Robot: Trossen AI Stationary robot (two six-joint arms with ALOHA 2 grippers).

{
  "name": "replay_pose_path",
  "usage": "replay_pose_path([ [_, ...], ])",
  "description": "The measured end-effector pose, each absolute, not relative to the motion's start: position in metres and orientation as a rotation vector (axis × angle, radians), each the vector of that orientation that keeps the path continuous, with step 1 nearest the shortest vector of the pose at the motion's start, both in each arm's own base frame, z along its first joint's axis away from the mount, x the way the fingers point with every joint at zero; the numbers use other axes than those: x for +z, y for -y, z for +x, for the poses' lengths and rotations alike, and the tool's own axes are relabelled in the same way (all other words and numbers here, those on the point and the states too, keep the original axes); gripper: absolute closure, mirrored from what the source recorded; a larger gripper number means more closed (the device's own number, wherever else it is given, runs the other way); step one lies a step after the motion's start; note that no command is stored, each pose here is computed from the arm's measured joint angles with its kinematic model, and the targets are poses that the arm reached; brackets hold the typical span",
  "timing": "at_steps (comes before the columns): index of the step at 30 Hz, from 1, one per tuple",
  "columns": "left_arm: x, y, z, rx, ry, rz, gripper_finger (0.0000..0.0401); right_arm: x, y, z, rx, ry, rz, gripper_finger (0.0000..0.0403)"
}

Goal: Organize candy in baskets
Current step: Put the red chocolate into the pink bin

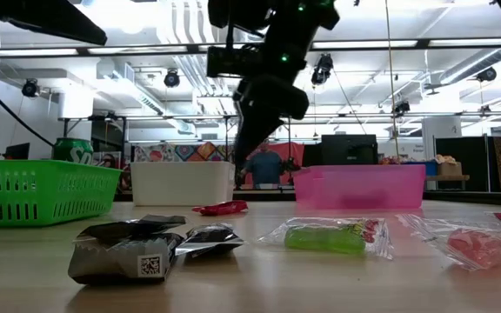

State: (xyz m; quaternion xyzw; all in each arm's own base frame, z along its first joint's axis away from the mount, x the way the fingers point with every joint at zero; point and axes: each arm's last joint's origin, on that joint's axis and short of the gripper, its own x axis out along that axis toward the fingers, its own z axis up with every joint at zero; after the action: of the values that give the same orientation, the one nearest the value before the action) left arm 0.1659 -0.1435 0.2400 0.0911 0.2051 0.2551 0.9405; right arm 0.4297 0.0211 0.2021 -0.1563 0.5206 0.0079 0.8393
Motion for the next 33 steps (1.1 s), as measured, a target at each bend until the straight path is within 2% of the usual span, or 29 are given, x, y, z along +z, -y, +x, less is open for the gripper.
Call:
replay_pose_path([
  [8,0.240,0.144,0.166,0.519,-0.413,0.176,0.0280,0.201,-0.012,0.440,0.102,-0.978,-0.468,0.0237],
  [13,0.240,0.144,0.166,0.519,-0.413,0.176,0.0280,0.185,-0.007,0.445,0.193,-0.984,-0.516,0.0203],
  [21,0.240,0.144,0.167,0.519,-0.412,0.174,0.0280,0.146,0.018,0.451,0.181,-1.071,-0.495,0.0197],
  [26,0.240,0.144,0.166,0.519,-0.413,0.175,0.0280,0.136,0.037,0.453,0.190,-1.074,-0.409,0.0198],
  [33,0.239,0.144,0.166,0.520,-0.413,0.181,0.0280,0.130,0.051,0.453,0.225,-1.053,-0.231,0.0244],
])
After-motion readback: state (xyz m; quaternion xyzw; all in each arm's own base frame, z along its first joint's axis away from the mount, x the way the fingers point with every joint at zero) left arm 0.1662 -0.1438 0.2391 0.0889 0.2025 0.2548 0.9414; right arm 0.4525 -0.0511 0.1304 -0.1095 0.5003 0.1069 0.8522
